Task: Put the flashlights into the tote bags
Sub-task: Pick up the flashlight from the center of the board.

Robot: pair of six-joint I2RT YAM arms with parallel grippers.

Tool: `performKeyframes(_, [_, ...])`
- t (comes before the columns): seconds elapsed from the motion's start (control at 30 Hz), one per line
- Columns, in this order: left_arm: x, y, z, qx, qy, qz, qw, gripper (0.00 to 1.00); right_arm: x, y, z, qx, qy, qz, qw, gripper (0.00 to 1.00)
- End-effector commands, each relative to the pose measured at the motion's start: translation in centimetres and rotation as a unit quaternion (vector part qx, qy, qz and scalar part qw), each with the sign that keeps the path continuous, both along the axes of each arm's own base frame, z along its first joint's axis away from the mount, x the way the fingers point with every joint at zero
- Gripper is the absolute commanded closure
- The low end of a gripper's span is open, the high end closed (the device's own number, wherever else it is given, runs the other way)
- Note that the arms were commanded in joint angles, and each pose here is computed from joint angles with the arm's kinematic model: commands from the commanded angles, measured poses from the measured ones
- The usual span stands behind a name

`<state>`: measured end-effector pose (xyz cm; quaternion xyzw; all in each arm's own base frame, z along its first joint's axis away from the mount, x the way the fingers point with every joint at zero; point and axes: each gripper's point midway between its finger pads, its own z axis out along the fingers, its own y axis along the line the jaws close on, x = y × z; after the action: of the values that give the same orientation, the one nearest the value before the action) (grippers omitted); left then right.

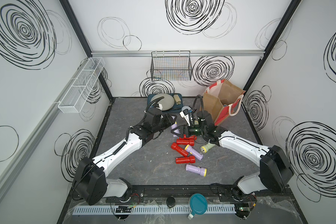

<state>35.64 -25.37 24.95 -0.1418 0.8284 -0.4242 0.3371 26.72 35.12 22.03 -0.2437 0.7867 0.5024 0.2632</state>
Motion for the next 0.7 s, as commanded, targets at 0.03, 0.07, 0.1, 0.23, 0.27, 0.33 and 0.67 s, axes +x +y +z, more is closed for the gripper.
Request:
performKeyframes(0.03, [0.8,-0.8,2.5,-0.029,-0.035,0.002,0.999,1.00,0.1,0.3,0.8,0.001,-0.012,-0.002,1.000,0.40])
performKeyframes(0.07, [0.8,-0.9,2.5,-0.029,-0.036,0.003,0.999,1.00,0.1,0.3,0.7,-0.001,-0.014,-0.004,1.000,0.46])
performKeyframes(0.1, [0.8,-0.9,2.5,-0.028,-0.036,0.002,0.999,1.00,0.1,0.3,0.8,-0.002,-0.016,-0.005,1.000,0.53])
performKeyframes(0.23, [0.8,-1.0,2.2,-0.022,-0.033,0.001,0.999,1.00,0.3,0.1,0.7,-0.010,-0.017,-0.012,1.000,0.72])
performKeyframes(0.27, [0.8,-1.1,2.1,-0.021,-0.032,0.001,0.999,1.00,0.3,0.0,0.7,-0.011,-0.018,-0.013,1.000,0.76])
performKeyframes(0.33, [0.7,-1.3,2.0,-0.020,-0.032,-0.001,0.999,1.00,0.5,-0.3,0.5,-0.019,-0.016,-0.022,0.999,0.85])
performKeyframes(0.67, [1.0,-1.1,4.4,-0.038,-0.073,-0.012,0.997,0.01,3.5,-6.7,1.9,-0.073,-0.047,-0.153,0.984,1.00])
